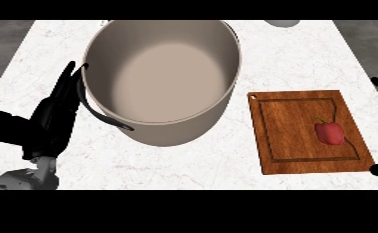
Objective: Pick the bell pepper from the cutting board and place it in the pot
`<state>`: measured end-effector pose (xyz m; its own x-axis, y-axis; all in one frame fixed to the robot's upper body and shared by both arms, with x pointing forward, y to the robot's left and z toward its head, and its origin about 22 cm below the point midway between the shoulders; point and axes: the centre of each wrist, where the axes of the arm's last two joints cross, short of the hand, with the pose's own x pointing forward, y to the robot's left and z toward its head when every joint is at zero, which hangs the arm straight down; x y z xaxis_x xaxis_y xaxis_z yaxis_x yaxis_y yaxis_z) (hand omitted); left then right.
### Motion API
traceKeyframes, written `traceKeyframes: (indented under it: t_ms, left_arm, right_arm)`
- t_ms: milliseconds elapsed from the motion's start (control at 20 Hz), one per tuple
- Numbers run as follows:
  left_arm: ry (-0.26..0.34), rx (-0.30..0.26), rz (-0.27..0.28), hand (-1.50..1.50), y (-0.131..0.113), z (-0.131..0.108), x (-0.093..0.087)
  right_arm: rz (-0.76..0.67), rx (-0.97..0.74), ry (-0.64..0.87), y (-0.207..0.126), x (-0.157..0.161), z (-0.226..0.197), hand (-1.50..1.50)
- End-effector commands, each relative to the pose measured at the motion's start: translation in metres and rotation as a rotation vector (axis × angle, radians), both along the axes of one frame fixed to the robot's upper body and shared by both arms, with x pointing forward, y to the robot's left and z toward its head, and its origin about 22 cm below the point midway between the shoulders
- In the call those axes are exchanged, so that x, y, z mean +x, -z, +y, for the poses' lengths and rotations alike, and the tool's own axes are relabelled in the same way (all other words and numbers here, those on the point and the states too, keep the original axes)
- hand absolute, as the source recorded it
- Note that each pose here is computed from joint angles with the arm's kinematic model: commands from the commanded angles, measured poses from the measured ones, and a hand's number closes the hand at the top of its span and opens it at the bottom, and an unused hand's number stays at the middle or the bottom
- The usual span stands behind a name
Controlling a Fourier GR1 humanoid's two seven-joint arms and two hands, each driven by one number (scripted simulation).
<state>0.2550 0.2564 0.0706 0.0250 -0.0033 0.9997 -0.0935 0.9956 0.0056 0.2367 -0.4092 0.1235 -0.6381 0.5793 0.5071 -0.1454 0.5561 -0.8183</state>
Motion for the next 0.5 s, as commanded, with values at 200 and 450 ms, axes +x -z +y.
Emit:
traceKeyframes:
  t_ms: [200, 450]
  left_arm:
    - [0.065, -0.014, 0.083, 0.0, 0.014, -0.014, -0.014]
    - [0.039, 0.001, 0.066, 0.0, 0.009, -0.027, 0.0]
  right_arm:
    - [0.019, -0.386, 0.047, -0.073, -0.029, -0.02, -1.5]
    - [0.146, -0.534, 0.122, -0.079, -0.038, 0.0, -1.5]
